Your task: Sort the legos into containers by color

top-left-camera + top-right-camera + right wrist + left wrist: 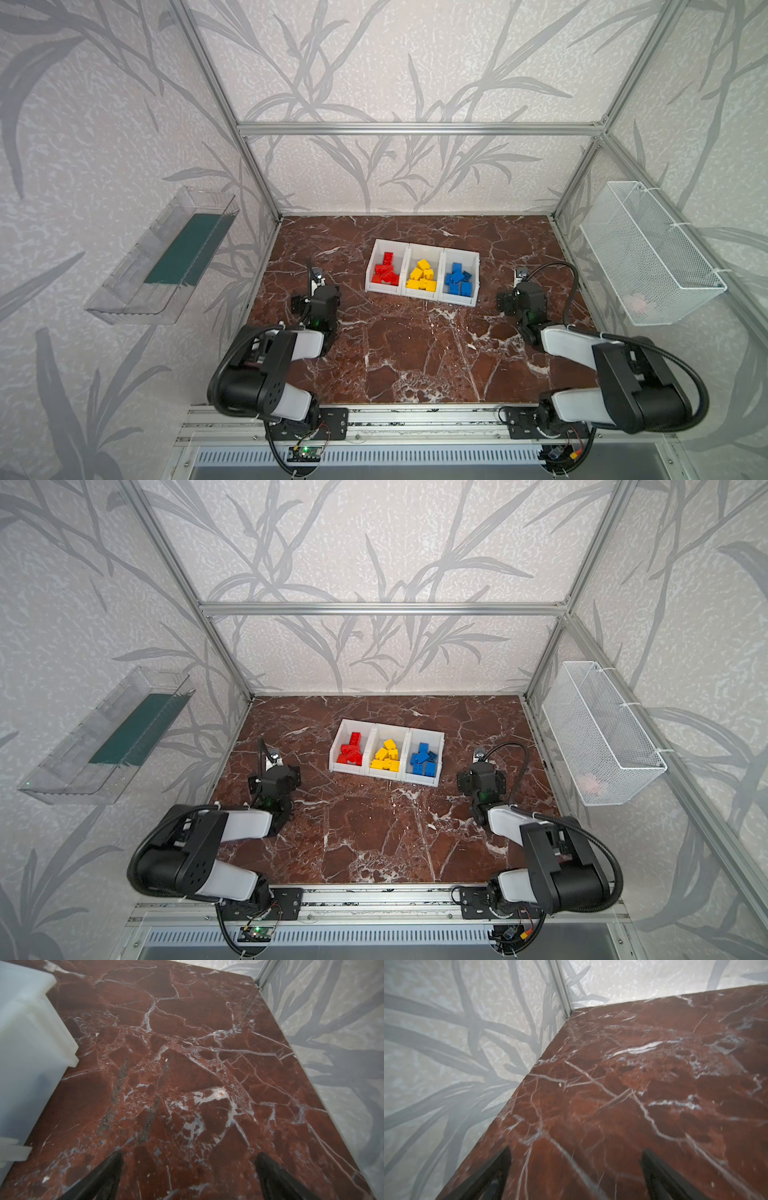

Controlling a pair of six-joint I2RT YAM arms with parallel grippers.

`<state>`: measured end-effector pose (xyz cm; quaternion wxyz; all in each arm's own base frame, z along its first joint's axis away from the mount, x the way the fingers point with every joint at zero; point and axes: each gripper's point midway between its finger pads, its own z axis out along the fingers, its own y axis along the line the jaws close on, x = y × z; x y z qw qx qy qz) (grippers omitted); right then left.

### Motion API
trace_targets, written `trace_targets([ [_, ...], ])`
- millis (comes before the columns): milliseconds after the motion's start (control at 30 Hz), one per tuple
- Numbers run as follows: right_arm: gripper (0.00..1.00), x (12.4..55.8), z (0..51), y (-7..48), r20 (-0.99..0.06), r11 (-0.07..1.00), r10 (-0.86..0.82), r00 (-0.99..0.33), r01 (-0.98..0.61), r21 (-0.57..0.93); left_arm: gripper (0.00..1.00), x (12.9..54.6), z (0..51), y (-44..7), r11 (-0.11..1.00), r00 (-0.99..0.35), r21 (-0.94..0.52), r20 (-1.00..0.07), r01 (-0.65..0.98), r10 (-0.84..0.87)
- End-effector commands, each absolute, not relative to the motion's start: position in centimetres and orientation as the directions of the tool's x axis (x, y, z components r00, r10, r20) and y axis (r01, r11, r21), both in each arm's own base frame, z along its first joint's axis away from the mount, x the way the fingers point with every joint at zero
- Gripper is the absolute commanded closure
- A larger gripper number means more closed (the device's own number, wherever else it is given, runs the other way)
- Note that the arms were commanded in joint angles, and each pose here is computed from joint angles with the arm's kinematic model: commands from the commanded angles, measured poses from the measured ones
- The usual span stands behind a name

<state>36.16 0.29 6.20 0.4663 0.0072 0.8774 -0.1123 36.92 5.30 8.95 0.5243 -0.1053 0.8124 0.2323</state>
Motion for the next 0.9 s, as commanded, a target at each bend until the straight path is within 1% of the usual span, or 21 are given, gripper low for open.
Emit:
trace_targets([
  [0, 0.01, 40.3, 10.1, 0.9, -0.929, 0.985, -0.084, -0.361, 0.111, -0.133, 0.01, 39.3, 10.5, 5.4, 0.919, -0.39, 0.13, -0.92, -0.372, -0.028],
  [33, 0.01, 40.0, 10.3, 0.9, -0.94, 0.986, -0.085, -0.331, 0.11, -0.128, 0.01, 39.4, 10.5, 5.7, 0.924, -0.356, 0.097, -0.933, -0.37, -0.044],
  [67, 0.01, 39.3, 9.6, 1.0, -0.932, 0.988, -0.077, -0.355, 0.097, -0.118, 0.01, 39.0, 10.3, 5.9, 0.93, -0.314, 0.058, -0.947, -0.364, -0.064],
  [133, 0.01, 39.4, 9.3, 0.7, -0.939, 0.988, -0.068, -0.338, 0.111, -0.112, 0.01, 38.4, 10.2, 6.4, 0.924, -0.24, 0.037, -0.969, -0.38, -0.06],
  [200, 0.01, 39.4, 9.4, 0.7, -0.948, 0.987, -0.075, -0.309, 0.112, -0.114, 0.01, 38.3, 9.7, 6.5, 0.921, -0.303, 0.044, -0.95, -0.387, -0.081],
  [233, 0.01, 39.4, 9.4, 0.8, -0.949, 0.987, -0.076, -0.306, 0.112, -0.114, 0.01, 38.4, 9.7, 6.5, 0.921, -0.314, 0.043, -0.945, -0.386, -0.087],
  [333, 0.01, 39.4, 9.4, 0.8, -0.942, 0.987, -0.069, -0.328, 0.112, -0.112, 0.01, 38.5, 10.0, 6.5, 0.922, -0.264, 0.042, -0.962, -0.384, -0.066],
  [433, 0.01, 39.3, 9.2, 0.8, -0.932, 0.988, -0.069, -0.357, 0.104, -0.113, 0.01, 38.5, 9.8, 6.5, 0.922, -0.287, 0.043, -0.955, -0.385, -0.076],
  [500, 0.01, 39.4, 9.3, 0.8, -0.935, 0.988, -0.067, -0.349, 0.108, -0.111, 0.01, 38.5, 10.0, 6.4, 0.925, -0.266, 0.046, -0.962, -0.377, -0.061],
  [867, 0.01, 39.4, 9.3, 0.8, -0.934, 0.988, -0.067, -0.351, 0.109, -0.112, 0.01, 38.7, 9.8, 6.1, 0.931, -0.282, 0.054, -0.958, -0.36, -0.053],
])
